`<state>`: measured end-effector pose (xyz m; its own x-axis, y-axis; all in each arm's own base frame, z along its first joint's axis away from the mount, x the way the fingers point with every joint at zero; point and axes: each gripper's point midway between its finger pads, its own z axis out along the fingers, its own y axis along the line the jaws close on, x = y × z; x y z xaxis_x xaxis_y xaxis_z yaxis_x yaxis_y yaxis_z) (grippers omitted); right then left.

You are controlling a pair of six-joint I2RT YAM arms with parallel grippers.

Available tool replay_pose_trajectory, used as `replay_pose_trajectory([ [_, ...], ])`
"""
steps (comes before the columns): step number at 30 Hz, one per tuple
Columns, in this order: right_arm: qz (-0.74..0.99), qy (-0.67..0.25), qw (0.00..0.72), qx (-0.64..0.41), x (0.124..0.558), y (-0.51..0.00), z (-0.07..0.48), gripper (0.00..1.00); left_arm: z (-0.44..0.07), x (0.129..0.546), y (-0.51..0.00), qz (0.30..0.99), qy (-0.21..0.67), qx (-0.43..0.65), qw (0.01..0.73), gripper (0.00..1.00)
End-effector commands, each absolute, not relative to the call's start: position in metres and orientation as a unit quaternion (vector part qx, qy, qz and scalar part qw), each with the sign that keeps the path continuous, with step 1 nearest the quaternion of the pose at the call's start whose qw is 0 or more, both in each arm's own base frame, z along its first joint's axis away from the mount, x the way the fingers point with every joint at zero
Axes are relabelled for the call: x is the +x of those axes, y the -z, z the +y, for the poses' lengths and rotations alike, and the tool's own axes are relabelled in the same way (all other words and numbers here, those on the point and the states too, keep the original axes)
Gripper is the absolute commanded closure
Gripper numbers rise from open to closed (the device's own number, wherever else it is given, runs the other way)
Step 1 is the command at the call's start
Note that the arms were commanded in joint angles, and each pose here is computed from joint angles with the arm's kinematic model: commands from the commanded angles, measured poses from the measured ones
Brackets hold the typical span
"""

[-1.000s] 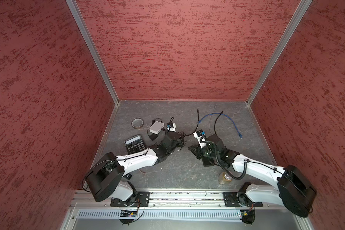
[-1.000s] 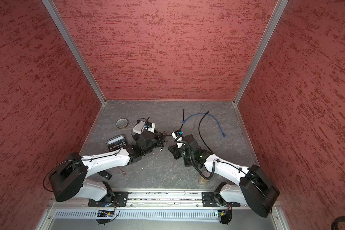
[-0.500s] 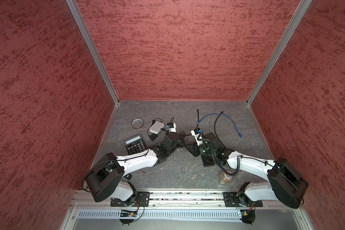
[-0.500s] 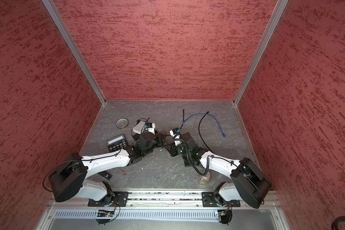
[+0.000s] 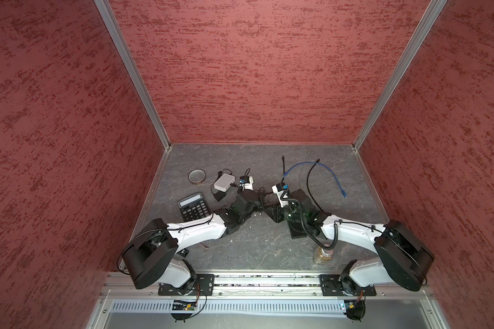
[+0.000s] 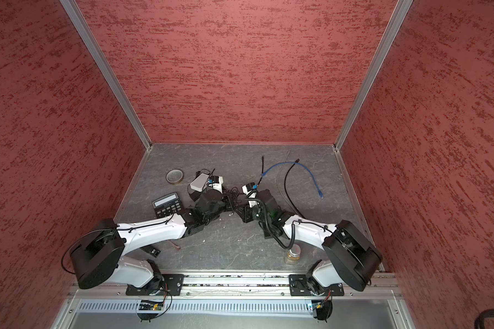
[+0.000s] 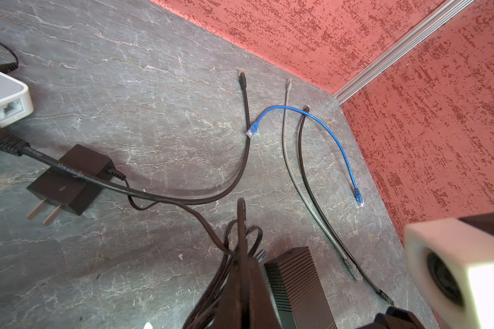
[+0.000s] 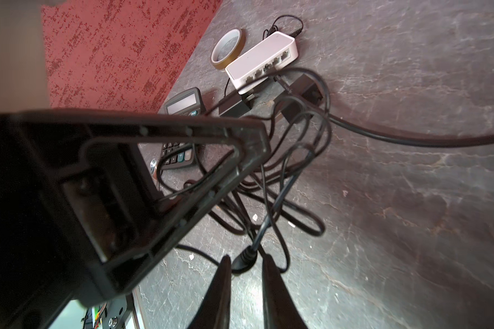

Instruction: Insert the plug into the switch port

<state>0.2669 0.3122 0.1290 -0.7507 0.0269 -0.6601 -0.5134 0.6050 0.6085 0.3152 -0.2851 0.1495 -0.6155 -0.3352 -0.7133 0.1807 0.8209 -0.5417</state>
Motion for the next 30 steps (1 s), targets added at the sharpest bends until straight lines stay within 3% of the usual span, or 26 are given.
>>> replay_pose_trajectory([
  [1,0.815,-0.441,0.351,-0.133,0.280,-0.154,0.322,0.79,-0.287,0.313,-0.158,0.842,0.302,-0.038,0.446,1.00],
  [16,0.840,-0.407,0.344,-0.102,0.289,-0.131,0.314,0.81,-0.282,0.310,-0.162,0.839,0.295,-0.039,0.455,1.00],
  [23,0.826,-0.433,0.345,-0.107,0.293,-0.139,0.327,0.81,-0.287,0.309,-0.161,0.839,0.300,-0.036,0.452,1.00],
  [30,0.820,-0.439,0.353,-0.104,0.299,-0.144,0.331,0.97,-0.285,0.306,-0.155,0.843,0.295,-0.034,0.448,1.00],
])
